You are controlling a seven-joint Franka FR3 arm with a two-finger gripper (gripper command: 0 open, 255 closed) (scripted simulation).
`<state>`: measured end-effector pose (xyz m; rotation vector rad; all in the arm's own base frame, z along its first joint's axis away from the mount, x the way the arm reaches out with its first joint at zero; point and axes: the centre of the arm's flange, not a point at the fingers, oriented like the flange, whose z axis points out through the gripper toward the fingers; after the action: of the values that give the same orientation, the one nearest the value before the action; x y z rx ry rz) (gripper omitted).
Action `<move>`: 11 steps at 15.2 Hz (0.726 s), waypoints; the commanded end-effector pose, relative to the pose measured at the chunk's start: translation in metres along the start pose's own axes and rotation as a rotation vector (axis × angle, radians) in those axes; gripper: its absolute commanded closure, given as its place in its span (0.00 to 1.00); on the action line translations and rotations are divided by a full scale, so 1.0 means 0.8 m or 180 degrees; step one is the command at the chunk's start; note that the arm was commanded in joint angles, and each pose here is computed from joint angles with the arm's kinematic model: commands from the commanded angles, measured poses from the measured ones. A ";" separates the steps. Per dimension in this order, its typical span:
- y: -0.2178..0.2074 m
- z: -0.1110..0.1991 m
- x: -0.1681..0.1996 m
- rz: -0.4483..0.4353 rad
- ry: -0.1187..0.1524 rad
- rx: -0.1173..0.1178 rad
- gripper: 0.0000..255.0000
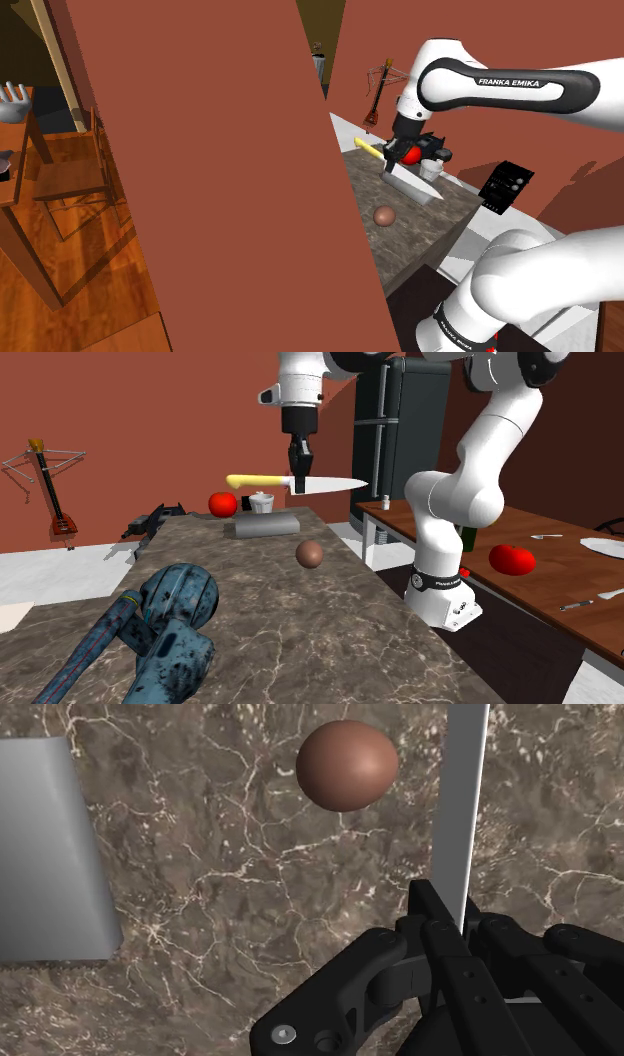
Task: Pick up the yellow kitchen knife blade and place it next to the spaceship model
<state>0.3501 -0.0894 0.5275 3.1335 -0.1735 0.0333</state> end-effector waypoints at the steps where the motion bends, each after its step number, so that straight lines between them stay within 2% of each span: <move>1: -0.034 -0.001 -0.005 0.0006 -0.0001 0.0000 1.00; 11: -0.199 -0.001 -0.015 0.0006 -0.0001 0.0000 1.00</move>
<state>0.3554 0.0565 0.5275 3.1331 -0.1745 0.0330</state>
